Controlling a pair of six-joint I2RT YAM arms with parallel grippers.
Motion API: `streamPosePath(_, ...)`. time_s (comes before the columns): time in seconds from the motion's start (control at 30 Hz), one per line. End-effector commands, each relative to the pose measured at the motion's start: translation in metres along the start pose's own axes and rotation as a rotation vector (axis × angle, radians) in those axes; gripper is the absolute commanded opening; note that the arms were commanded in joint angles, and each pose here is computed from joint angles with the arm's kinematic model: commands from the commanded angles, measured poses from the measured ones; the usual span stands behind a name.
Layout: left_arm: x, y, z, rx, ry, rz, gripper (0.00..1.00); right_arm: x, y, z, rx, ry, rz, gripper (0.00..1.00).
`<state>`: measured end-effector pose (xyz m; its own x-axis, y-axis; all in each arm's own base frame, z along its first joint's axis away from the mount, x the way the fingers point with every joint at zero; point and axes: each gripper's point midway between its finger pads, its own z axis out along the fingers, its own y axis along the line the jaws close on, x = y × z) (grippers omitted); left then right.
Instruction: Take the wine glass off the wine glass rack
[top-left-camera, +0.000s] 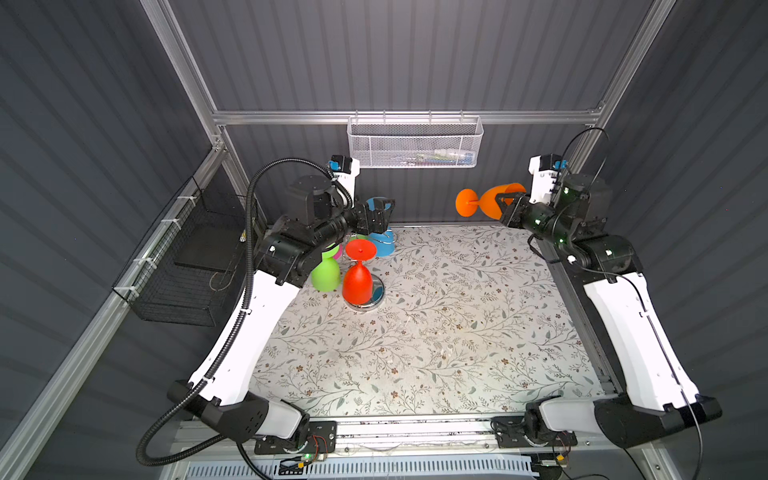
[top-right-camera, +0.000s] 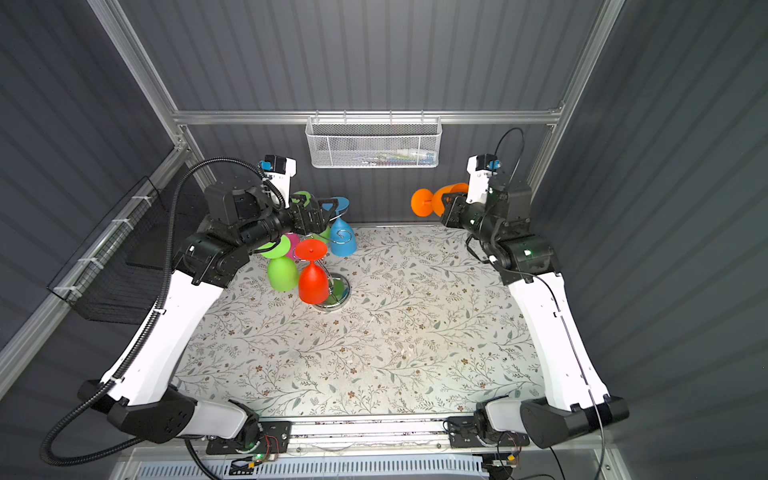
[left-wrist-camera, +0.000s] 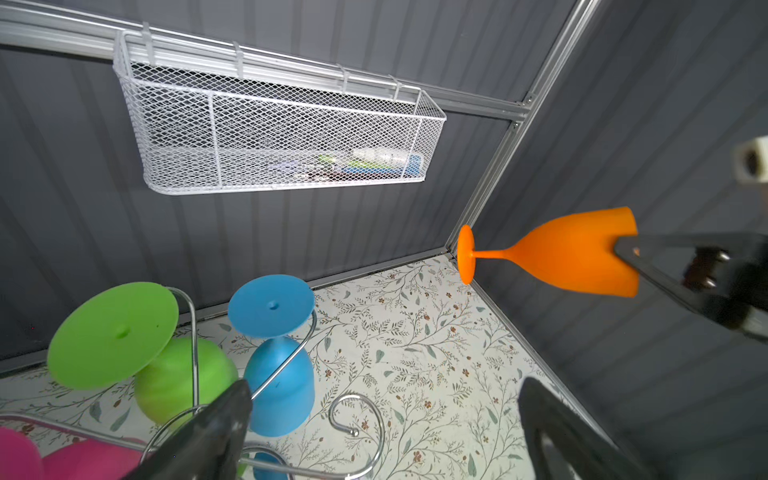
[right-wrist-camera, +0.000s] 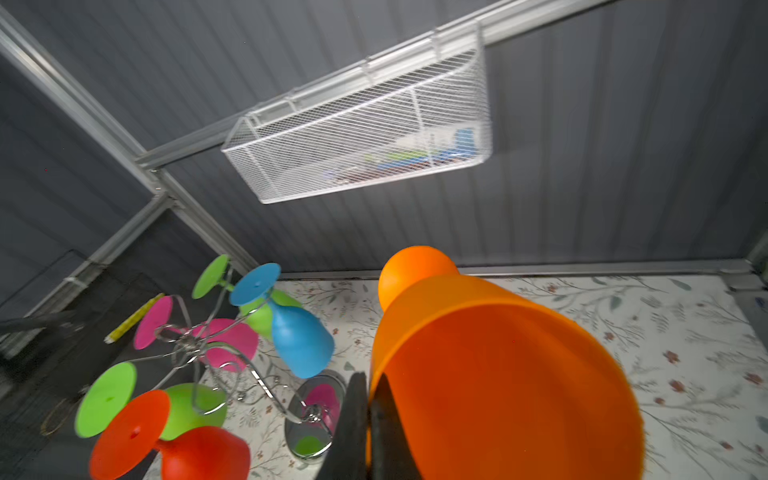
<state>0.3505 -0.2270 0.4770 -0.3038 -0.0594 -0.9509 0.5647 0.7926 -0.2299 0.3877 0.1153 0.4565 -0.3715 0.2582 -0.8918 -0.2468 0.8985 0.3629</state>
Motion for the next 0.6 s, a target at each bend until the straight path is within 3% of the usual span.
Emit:
streamPosePath(0.0, 0.013, -0.006, -0.010, 0.037, 0.024, 0.139, 1.00, 0.021, -0.049, 0.022, 0.196, 0.110, -0.052, 0.00)
streamPosePath(0.3, 0.064, 0.009, -0.015, -0.002, 0.124, 0.233, 1.00, 0.052, -0.168, 0.079, 0.498, 0.304, -0.037, 0.00)
streamPosePath(0.57, 0.098, 0.002, -0.006, 0.061, 0.160, 0.301, 1.00, 0.066, -0.245, 0.120, 0.593, 0.423, -0.018, 0.00)
